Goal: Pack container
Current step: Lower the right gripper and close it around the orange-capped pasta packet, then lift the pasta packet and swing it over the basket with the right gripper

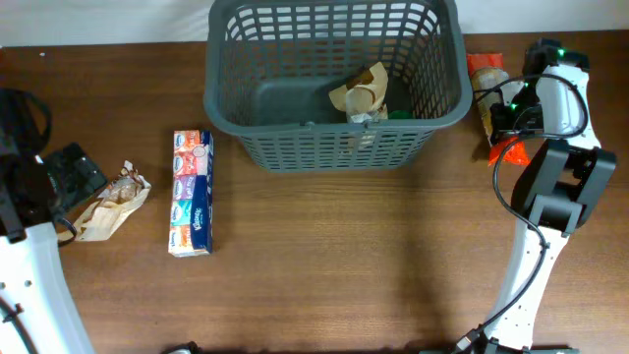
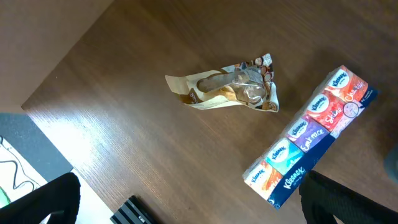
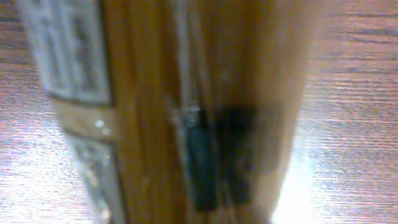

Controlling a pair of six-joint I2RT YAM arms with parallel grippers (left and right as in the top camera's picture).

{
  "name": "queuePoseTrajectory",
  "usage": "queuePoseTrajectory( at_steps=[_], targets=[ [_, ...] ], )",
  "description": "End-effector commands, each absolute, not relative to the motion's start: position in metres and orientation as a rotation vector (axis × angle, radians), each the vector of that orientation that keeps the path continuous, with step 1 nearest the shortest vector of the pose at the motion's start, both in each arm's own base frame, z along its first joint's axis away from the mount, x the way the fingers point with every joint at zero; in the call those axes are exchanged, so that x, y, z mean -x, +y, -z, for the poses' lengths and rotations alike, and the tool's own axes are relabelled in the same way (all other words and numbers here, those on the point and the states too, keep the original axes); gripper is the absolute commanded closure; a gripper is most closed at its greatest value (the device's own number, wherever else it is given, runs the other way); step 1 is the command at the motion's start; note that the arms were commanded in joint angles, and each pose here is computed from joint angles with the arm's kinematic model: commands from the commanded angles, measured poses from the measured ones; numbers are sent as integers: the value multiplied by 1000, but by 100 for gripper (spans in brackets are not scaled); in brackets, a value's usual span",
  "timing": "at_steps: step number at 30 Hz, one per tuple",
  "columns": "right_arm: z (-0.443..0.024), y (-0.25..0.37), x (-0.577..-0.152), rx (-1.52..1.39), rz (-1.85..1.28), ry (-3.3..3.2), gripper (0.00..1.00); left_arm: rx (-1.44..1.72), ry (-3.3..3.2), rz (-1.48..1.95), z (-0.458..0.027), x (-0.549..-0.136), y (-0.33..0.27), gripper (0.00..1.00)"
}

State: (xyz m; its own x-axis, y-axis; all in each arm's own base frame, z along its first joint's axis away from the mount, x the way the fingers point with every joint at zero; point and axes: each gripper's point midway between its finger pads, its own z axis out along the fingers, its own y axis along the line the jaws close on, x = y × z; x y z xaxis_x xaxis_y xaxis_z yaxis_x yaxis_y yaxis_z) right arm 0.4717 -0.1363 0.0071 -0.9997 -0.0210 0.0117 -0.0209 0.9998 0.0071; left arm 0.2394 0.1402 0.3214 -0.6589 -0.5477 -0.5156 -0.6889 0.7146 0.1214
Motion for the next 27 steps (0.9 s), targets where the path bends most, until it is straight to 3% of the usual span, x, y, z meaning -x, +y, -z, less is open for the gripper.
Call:
queuePoseTrajectory(
  at_steps=[1, 9, 17, 27],
  targets=[
    [20, -132, -461, 1, 50, -3067, 96, 968, 2467, -417, -321, -240, 141, 1],
    [-24, -140, -491, 153, 6, -3189, 96, 968, 2467, -417, -321, -240, 141, 1],
    [-165, -131, -542, 255, 107, -3571, 96, 968, 2464, -417, -321, -240, 141, 1],
    [-314, -94, -533, 204, 328, -3921, 96, 967, 2459, -416, -322, -241, 142, 1]
  ],
)
